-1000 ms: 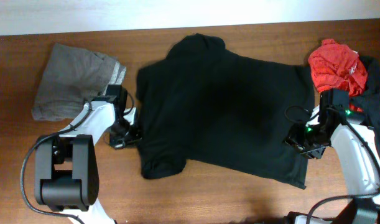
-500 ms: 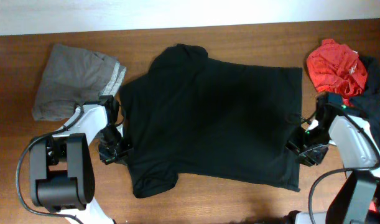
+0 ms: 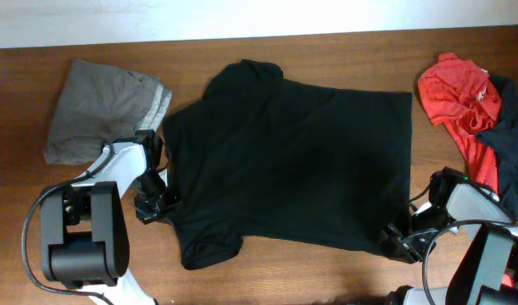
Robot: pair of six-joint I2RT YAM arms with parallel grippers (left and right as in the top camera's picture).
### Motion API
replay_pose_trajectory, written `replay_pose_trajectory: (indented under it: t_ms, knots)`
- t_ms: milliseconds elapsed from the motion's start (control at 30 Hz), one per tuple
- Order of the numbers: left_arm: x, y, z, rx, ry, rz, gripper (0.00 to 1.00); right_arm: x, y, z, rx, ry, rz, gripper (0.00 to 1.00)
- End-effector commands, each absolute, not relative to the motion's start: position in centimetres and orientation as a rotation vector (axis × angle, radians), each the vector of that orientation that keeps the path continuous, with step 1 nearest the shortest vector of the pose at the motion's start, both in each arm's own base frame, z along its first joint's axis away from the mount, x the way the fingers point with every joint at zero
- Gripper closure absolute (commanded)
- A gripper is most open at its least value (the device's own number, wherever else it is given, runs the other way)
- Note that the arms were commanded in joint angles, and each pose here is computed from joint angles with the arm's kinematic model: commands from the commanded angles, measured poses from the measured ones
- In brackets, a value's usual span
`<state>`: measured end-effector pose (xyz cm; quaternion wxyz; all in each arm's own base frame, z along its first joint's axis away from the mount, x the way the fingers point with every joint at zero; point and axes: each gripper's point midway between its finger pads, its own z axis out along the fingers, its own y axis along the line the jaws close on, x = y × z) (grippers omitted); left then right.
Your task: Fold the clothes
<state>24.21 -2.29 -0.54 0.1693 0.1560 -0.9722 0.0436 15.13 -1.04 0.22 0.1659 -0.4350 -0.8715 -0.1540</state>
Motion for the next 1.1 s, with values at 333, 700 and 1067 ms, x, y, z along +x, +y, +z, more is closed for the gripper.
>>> replay_pose_trajectory:
  t_ms: [333, 700, 1067]
  knots:
    - [23.8, -1.3, -2.0, 0.437, -2.754, 0.055, 1.0, 17.5, -2.4, 3.2, -1.192, -2.603, -0.444, 0.96]
    - [28.2, -3.6, 3.5, 0.236, -2.998, 0.33, 0.99, 21.3, -4.1, 7.6, -0.981, -2.86, -0.489, 0.96]
    - [30.4, -4.0, 7.3, 0.12, -3.153, 0.406, 0.99, 22.7, -3.7, 8.7, -0.833, -2.954, -0.582, 0.96]
